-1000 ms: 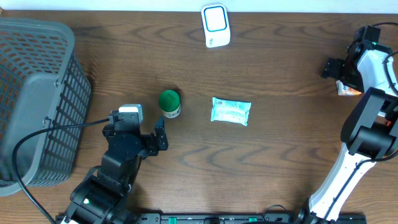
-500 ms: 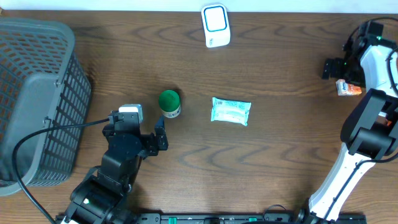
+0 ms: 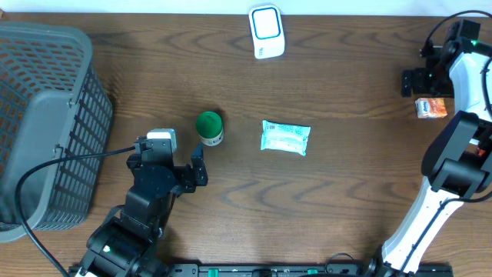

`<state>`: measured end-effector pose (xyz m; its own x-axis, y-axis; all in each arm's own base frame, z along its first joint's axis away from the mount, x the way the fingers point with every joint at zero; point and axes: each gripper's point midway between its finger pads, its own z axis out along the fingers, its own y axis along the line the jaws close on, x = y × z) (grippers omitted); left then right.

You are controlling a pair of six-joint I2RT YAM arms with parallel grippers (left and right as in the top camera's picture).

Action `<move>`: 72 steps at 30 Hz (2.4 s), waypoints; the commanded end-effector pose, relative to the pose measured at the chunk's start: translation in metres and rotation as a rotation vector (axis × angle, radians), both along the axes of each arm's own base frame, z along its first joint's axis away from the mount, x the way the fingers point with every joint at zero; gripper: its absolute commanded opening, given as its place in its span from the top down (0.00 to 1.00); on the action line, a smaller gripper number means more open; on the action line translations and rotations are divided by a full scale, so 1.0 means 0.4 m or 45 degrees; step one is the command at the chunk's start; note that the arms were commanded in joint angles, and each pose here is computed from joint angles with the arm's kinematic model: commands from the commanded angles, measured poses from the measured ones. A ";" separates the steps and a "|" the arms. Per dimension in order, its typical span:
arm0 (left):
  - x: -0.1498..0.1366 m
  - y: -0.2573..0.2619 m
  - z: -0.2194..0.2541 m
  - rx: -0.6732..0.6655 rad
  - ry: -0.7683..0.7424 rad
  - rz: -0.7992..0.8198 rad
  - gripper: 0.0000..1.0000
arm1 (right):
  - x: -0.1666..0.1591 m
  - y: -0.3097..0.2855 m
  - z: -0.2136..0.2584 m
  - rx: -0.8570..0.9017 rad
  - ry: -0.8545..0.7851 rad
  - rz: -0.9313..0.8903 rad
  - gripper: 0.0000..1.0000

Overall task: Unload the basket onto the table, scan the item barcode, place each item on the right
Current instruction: 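Lower the Kleenex pack at the right edge and release, then reach the right gripper over to the light-blue wipes pack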

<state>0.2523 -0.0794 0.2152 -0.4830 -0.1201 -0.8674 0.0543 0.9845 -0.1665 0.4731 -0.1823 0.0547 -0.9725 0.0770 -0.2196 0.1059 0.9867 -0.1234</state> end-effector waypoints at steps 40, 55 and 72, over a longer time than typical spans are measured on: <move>0.003 0.007 0.006 0.018 -0.013 0.011 0.02 | -0.074 -0.135 -0.124 0.037 0.101 -0.271 0.43; 0.003 0.007 0.006 0.018 -0.013 0.011 0.02 | -0.250 -0.298 -0.126 0.025 0.233 -0.563 0.50; 0.003 0.007 0.006 0.018 -0.013 0.011 0.02 | -0.050 -0.175 0.290 0.555 -0.471 -0.491 0.01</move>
